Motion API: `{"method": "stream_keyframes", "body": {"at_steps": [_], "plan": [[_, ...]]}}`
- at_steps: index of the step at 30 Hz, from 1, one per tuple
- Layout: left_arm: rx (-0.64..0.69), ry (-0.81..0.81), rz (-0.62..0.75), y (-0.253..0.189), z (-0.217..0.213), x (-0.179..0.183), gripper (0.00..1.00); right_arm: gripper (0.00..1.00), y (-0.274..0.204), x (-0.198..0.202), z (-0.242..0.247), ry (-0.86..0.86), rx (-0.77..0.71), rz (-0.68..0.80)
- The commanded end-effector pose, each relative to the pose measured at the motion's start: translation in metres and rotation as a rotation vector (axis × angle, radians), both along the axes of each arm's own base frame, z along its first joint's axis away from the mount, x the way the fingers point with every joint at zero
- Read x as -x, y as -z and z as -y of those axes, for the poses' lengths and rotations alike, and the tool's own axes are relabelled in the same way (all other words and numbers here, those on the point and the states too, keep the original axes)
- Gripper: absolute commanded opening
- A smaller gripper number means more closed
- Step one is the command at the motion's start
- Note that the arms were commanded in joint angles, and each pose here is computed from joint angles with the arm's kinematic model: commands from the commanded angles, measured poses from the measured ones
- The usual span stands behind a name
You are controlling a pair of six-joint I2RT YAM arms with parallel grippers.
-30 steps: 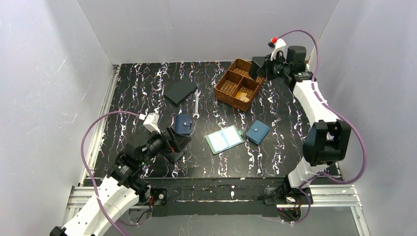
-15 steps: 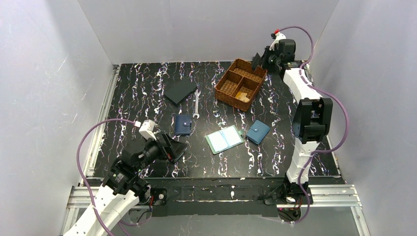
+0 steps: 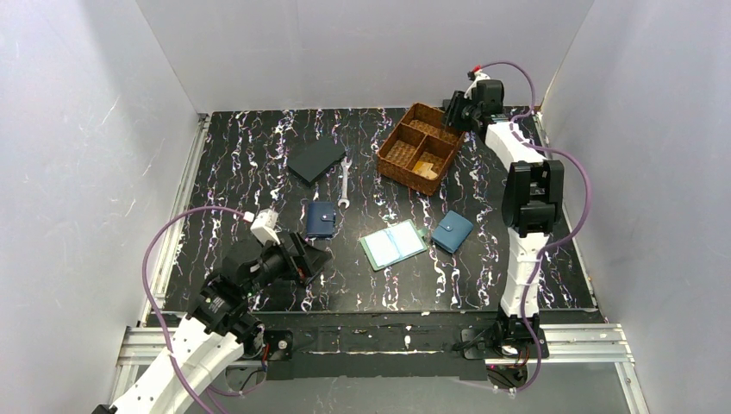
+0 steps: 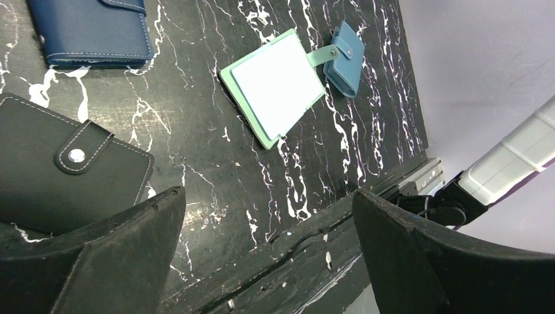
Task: Take the credit cards out of the card holder
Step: Place the credit card in the storage box.
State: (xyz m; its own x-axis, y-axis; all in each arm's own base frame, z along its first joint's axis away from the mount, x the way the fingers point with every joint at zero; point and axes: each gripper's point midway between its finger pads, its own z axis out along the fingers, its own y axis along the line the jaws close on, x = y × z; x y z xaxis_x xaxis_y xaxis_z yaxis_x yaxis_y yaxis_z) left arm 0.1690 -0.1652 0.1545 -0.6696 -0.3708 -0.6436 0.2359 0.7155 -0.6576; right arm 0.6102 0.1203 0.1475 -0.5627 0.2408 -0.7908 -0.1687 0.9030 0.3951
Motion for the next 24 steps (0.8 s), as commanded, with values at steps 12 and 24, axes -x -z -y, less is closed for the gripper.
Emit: {"method": "stream_keyframes", "body": {"at_steps": [12,24], "plan": [[0.089,0.104,-0.045,-0.006,0.025,0.004,0.98,0.64,-0.084,0.064,0.034,-0.278,0.194,0.121],[0.115,0.166,-0.121,-0.003,0.036,0.012,0.98,0.98,-0.095,0.21,-0.007,-0.747,0.121,0.077]]}}
